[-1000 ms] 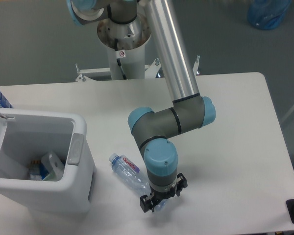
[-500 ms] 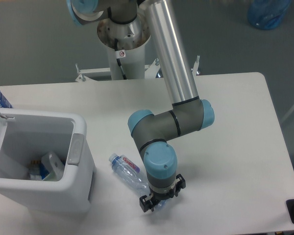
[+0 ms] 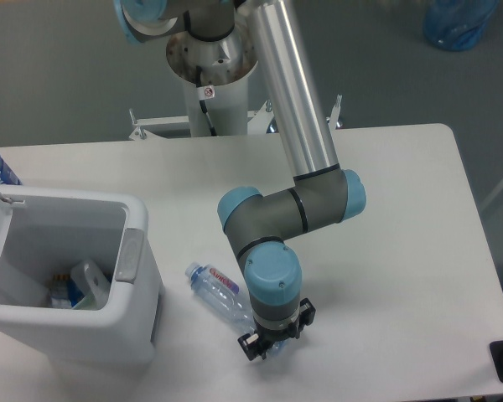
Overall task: Place the trash in the trash can
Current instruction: 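Lower the gripper around the bottle's body and close on it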
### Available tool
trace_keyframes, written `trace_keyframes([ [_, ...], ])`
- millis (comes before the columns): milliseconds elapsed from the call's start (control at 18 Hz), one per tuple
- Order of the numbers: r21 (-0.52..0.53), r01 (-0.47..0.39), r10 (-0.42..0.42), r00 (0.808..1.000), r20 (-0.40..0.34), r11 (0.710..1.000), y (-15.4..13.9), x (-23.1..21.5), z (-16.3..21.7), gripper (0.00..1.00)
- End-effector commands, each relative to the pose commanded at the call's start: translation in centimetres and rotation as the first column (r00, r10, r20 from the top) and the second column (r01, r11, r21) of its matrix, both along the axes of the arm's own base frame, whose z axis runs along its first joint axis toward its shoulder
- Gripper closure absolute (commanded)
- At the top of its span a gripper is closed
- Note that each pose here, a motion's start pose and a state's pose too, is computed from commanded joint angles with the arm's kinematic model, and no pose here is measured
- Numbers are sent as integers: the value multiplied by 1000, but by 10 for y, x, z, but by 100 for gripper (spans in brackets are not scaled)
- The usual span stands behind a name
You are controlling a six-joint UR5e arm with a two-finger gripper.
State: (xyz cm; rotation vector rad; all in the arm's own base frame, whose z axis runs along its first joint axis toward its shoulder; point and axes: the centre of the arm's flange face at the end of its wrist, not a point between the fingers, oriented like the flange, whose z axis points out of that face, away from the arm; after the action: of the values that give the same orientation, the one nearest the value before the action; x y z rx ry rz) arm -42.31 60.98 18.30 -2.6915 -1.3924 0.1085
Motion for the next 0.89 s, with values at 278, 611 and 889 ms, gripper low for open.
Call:
trace_keyframes([
  [278, -1, 2, -2, 1000, 1, 1000, 0, 2, 0, 31],
  [611, -4, 2, -2, 1000, 4, 1000, -1, 3, -2, 36],
  [889, -2, 2, -2, 1000, 2, 1000, -1, 3, 0, 39],
])
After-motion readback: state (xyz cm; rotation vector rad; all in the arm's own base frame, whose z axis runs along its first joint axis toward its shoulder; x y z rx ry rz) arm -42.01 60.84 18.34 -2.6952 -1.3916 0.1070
